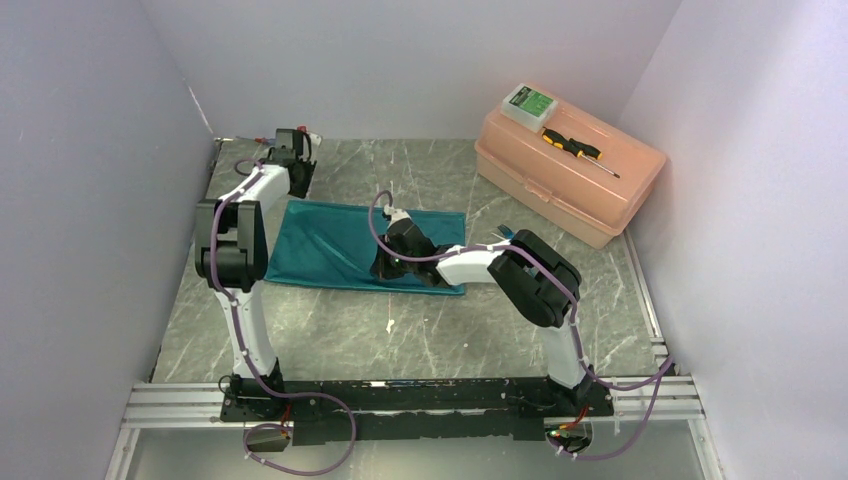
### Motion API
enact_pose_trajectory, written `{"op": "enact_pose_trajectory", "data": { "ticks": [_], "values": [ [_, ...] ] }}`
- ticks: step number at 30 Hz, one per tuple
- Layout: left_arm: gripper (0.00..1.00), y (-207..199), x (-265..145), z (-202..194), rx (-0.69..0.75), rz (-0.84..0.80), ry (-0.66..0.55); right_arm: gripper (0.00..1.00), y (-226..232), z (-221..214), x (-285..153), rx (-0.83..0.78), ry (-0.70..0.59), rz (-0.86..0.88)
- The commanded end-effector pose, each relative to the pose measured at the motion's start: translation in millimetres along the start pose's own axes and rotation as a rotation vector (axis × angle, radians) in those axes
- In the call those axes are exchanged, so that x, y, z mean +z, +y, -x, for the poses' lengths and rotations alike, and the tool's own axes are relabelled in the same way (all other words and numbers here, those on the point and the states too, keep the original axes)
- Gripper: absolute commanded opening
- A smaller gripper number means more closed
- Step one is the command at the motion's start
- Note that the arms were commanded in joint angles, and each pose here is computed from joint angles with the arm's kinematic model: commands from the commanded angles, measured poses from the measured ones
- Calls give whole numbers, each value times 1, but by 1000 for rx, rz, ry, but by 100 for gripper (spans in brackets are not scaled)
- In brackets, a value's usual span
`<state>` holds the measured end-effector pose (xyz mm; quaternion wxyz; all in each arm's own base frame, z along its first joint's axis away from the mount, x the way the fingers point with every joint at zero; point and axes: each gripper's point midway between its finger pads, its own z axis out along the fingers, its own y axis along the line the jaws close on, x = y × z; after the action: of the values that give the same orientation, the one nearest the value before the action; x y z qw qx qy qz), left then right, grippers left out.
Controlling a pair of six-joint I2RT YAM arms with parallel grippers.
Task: Fold the napkin into a case and place the utensils inside
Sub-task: Smooth out the rectangle-folded napkin at the center of the board.
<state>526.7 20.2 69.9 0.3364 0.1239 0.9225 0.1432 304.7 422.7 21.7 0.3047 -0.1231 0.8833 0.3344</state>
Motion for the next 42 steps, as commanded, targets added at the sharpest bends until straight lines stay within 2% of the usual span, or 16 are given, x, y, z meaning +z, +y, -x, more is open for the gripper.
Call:
{"op": "enact_pose_trajectory", "data": {
  "ticks": [1, 4, 5, 7, 8, 10, 12, 18, 21, 25, 34, 42],
  "values": [
    [43, 22, -48, 53, -12, 21, -141, 0, -8, -3, -7, -16, 54, -47],
    [45, -7, -71, 32, -24, -147, -80, 40, -6, 31, -22, -27, 3, -47],
    [45, -19, -78, 19, -22, -211, -40, 49, -8, 45, -30, -28, -22, -59],
    [45, -39, -91, -8, 1, -331, 38, 60, -12, 79, -49, -23, -82, -80],
    [44, -45, -98, -20, 8, -379, 67, 61, -18, 92, -57, -18, -104, -94],
    [43, -55, -112, -43, 6, -487, 108, 59, -34, 114, -69, -6, -150, -123],
    [42, -67, -128, -61, 21, -603, 143, 49, -63, 125, -76, 23, -154, -183],
    [41, -80, -158, -122, 62, -767, 269, 0, -143, 131, -79, 54, -144, -385],
    [41, -85, -171, -145, 78, -825, 312, 0, -165, 129, -79, 70, -140, -418],
    [39, -78, -175, -162, 123, -811, 341, 0, -189, 122, -75, 87, -109, -465],
    [36, -43, -146, -180, 212, -582, 377, 0, -223, 126, -66, 64, -123, -562],
    [36, -37, -125, -210, 271, -489, 411, 1, -213, 141, -76, 33, -164, -533]
  ]
}}
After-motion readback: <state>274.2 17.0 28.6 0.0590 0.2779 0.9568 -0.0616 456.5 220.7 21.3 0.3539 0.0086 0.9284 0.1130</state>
